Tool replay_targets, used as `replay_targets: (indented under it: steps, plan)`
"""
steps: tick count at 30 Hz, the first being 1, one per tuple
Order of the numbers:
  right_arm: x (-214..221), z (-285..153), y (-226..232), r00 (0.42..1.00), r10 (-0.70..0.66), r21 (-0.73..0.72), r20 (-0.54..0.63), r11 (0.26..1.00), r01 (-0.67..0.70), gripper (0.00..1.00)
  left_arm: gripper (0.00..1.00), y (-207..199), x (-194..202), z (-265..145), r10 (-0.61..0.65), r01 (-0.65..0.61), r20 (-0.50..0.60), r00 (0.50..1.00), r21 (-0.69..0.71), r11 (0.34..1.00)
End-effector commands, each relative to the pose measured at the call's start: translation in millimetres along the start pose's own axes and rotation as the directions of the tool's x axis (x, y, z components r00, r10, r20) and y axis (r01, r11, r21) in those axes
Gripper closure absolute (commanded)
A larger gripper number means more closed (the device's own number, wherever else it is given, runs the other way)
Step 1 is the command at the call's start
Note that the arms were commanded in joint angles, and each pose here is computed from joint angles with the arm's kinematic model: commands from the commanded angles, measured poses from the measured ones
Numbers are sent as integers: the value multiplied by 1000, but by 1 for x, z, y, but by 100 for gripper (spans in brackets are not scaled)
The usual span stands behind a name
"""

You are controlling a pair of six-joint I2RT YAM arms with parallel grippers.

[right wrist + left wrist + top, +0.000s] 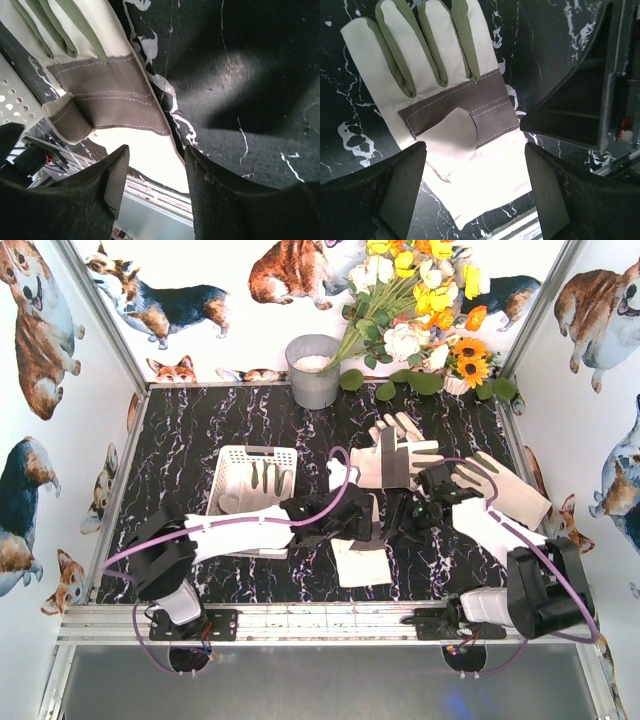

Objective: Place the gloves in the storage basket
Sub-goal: Adjust the glove at the center of the board.

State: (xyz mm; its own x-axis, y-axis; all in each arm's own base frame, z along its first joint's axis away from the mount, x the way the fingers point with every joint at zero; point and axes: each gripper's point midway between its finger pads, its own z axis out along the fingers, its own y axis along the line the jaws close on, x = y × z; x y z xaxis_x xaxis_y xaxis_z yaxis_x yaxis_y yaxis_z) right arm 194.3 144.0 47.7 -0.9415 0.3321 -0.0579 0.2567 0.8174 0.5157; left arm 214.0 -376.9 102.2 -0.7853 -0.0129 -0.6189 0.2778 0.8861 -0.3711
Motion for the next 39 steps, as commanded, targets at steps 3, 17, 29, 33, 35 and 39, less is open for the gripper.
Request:
replay_targets:
  steps: [3,17,29,33,35,39]
  plan:
    - [-15,11,10,999,-26,-59,20,998,27,52,30,0,16,23,-1,0,-31,1000,-13,1000]
    - [-31,39,15,998,-53,-76,-43,996,50,60,61,27,32,43,41,-50,-66,997,-144,988]
    - [-34,50,17,997,-43,-94,-71,995,36,64,91,28,20,35,47,-50,-20,999,-150,987]
    - [-36,54,24,997,-27,-133,-76,991,16,64,99,22,14,33,43,-42,0,999,-127,991]
    - [-36,57,26,996,-18,-147,-85,989,5,64,100,20,13,33,40,-39,4,999,-120,992]
    - [-35,59,25,996,-13,-145,-92,989,-1,73,100,18,10,31,38,-37,12,999,-111,993]
